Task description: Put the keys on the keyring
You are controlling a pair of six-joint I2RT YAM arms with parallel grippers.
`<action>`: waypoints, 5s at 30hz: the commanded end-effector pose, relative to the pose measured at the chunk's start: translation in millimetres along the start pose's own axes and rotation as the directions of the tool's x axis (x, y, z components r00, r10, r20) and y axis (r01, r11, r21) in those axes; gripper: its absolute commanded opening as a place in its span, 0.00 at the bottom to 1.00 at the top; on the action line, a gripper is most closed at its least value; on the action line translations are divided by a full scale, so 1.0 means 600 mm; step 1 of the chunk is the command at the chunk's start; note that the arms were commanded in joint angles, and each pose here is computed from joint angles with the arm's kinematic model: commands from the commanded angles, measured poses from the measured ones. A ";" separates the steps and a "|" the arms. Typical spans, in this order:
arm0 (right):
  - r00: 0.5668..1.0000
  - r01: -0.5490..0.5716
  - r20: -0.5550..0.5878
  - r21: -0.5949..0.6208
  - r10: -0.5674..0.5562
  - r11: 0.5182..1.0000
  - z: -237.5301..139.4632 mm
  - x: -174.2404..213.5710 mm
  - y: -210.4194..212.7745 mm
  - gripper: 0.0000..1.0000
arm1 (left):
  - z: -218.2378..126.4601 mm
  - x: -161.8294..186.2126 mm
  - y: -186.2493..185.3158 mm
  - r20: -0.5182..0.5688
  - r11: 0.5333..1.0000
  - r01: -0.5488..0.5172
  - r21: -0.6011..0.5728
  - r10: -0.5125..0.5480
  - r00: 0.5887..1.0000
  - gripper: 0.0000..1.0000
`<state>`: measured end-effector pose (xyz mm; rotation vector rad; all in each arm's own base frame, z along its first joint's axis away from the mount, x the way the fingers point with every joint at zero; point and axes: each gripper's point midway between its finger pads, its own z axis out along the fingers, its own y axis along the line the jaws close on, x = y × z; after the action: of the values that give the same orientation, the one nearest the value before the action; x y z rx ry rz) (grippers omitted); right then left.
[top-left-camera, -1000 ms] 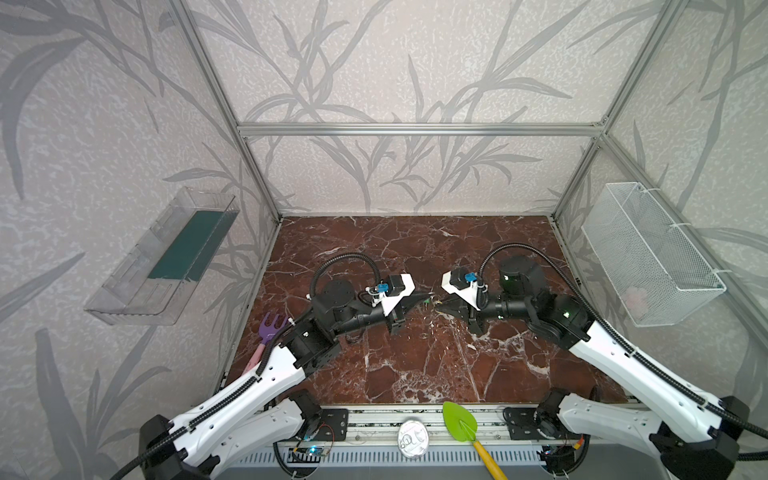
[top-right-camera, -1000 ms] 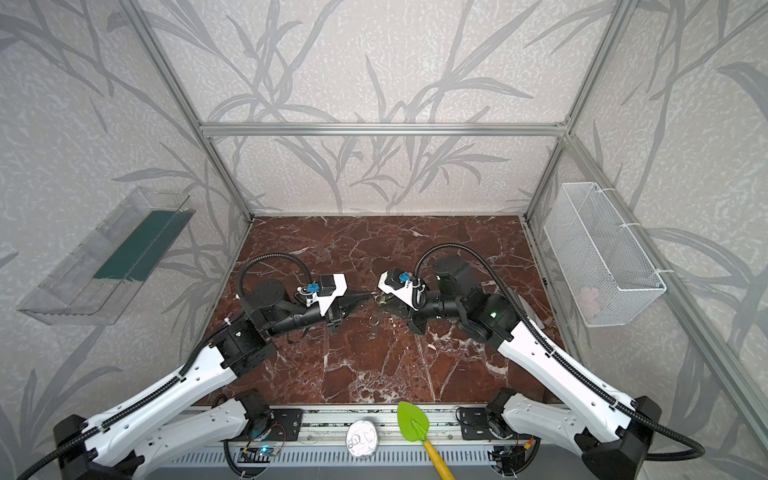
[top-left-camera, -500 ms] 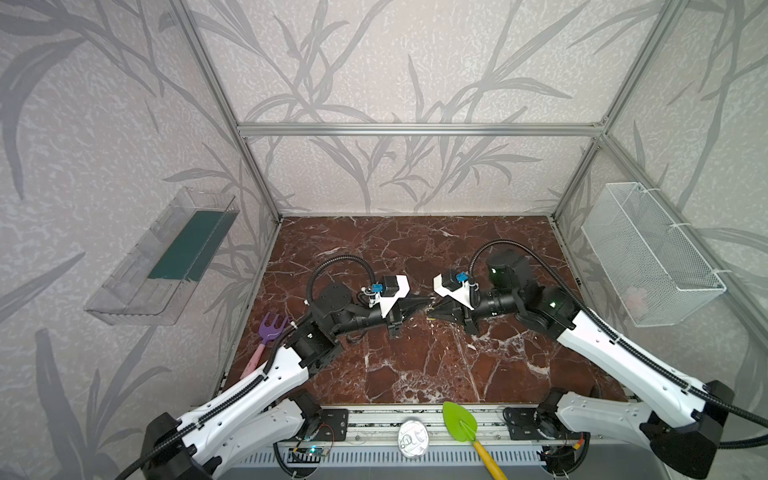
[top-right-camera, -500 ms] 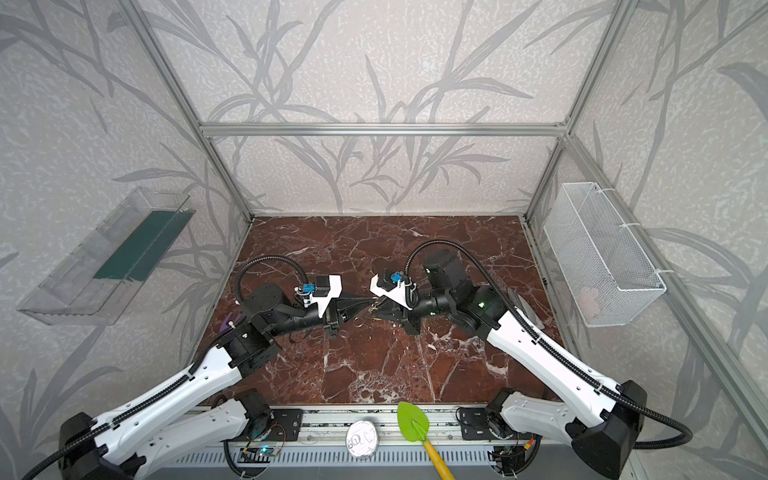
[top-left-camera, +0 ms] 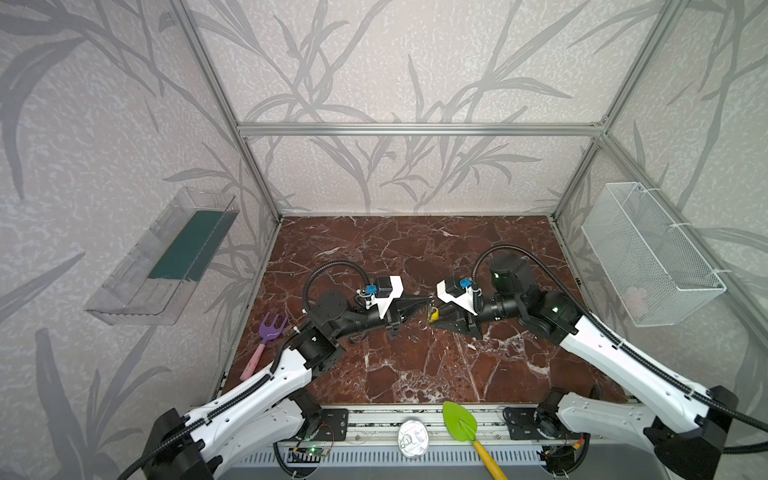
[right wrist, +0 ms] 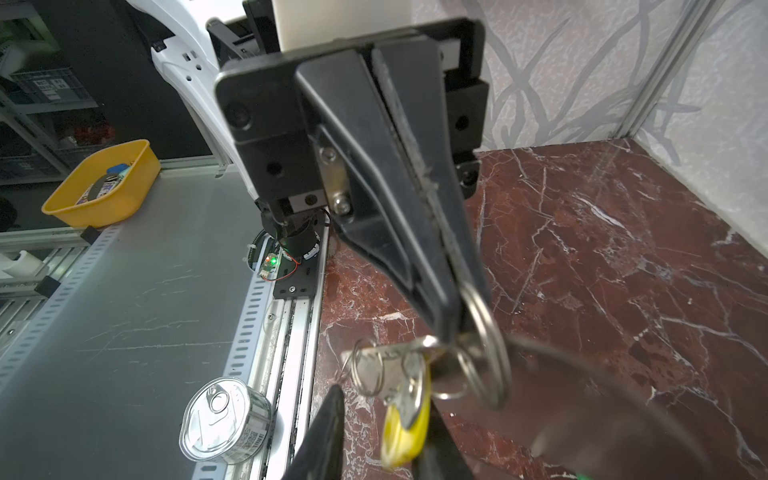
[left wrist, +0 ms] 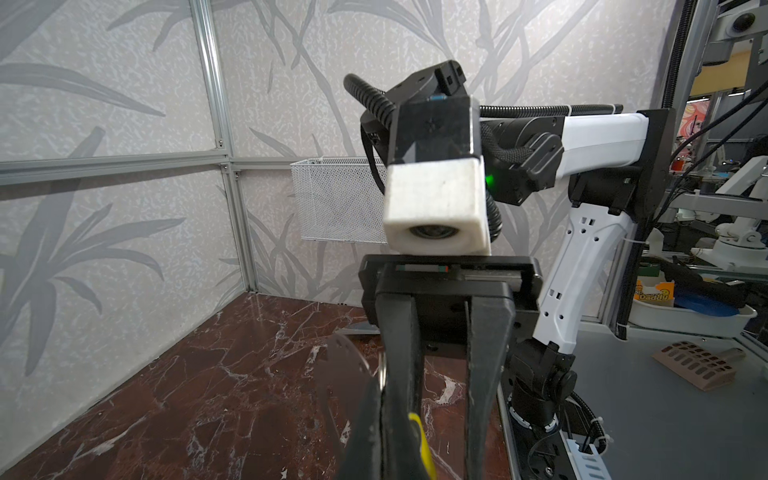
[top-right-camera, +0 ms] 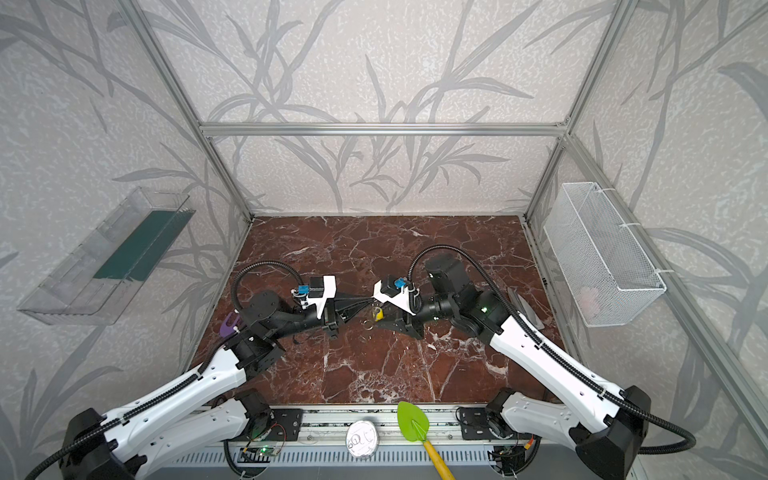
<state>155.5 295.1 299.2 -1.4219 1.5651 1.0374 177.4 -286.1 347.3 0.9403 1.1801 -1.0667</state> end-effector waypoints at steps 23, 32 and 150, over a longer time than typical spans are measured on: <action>0.974 0.136 0.161 0.154 -0.160 0.979 -0.046 -0.095 -0.018 0.22 | -0.005 -0.037 -0.019 0.045 0.997 -0.036 0.069 0.033 0.998 0.00; 0.972 0.135 0.173 0.131 -0.156 0.982 -0.041 -0.101 -0.017 0.13 | -0.003 -0.033 -0.020 0.029 0.996 -0.031 0.080 0.029 0.999 0.00; 0.996 -0.076 -0.016 0.240 0.082 0.968 0.001 0.069 -0.013 0.46 | -0.026 -0.010 0.040 -0.075 0.942 -0.185 -0.280 0.170 0.983 0.00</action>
<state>167.5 276.3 256.8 -1.2239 1.7337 0.7784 194.8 -271.0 330.6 0.8839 1.2866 -0.7293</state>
